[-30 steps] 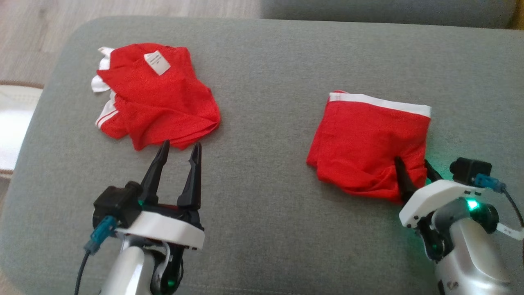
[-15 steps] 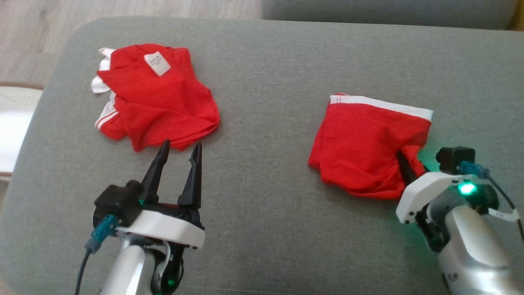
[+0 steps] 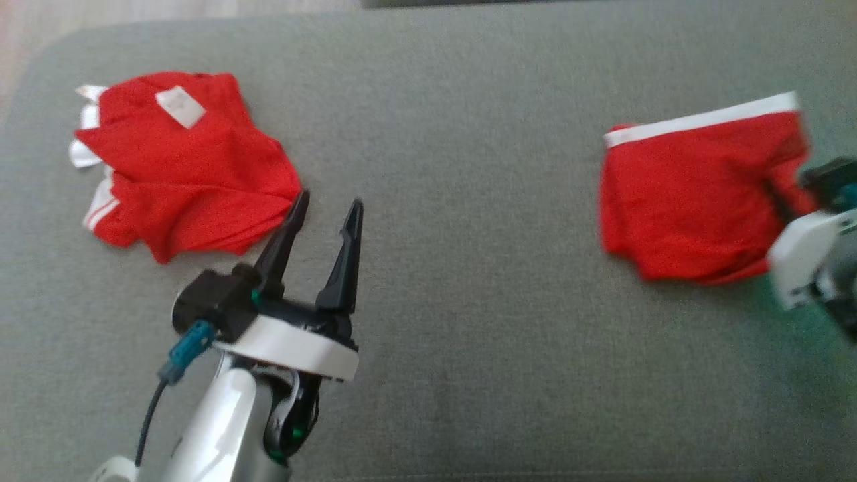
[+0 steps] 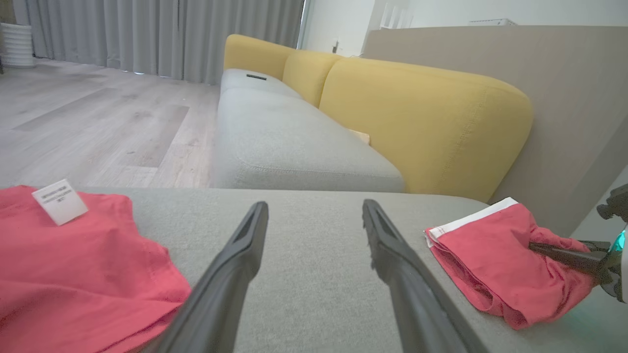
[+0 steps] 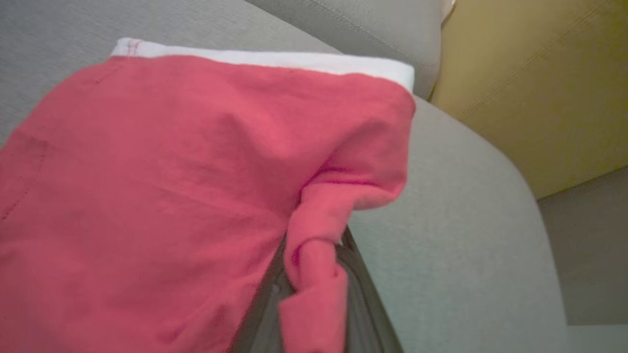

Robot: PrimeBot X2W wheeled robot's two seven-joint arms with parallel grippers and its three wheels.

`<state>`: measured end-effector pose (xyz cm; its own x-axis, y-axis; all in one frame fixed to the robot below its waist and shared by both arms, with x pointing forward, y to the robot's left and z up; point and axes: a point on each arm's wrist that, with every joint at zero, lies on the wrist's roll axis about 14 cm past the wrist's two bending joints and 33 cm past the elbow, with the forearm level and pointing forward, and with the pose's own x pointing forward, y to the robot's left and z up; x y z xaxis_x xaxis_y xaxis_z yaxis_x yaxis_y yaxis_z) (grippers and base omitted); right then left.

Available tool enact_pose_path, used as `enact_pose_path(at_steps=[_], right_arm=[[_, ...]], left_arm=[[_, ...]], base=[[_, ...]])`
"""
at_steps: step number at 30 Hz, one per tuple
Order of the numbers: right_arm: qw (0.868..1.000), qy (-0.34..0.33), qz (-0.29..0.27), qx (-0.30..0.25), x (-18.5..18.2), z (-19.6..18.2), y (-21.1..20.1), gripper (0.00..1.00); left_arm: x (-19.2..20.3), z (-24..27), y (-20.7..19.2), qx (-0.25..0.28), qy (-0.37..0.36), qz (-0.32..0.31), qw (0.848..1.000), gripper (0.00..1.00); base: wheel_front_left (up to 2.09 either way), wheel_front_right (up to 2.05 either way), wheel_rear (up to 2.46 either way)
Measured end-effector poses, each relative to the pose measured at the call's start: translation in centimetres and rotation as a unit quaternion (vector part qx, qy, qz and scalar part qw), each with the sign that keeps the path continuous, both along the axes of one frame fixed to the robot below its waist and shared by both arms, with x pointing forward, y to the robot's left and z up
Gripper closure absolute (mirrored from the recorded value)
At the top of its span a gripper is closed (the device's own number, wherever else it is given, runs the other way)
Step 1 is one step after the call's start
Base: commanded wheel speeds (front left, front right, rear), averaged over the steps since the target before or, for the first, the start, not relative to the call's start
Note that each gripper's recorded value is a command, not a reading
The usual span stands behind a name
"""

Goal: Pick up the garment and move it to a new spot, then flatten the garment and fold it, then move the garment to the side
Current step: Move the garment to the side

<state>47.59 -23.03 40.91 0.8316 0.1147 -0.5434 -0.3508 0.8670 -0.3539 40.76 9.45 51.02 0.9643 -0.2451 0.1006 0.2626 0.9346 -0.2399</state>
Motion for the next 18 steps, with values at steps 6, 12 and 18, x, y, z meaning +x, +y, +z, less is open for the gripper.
enact_pose_path(at_steps=[6,12,18], right_arm=[[0.995,0.014,-0.039,-0.090,1.5,0.7,-8.2,1.00],[0.987,0.027,-0.100,-0.126,2.1,0.6,-14.2,1.00],[0.985,0.019,-0.127,-0.113,2.8,0.4,-15.5,0.96]], left_arm=[[2.3,-0.7,-2.2,-0.005,0.001,-0.035,0.999,0.00],[3.9,-1.7,-2.6,-0.008,0.005,-0.042,0.999,0.00],[4.3,-2.4,-2.4,-0.008,0.013,-0.042,0.999,0.00]], base=[[0.00,0.00,0.00],[0.00,0.00,0.00],[0.00,0.00,0.00]])
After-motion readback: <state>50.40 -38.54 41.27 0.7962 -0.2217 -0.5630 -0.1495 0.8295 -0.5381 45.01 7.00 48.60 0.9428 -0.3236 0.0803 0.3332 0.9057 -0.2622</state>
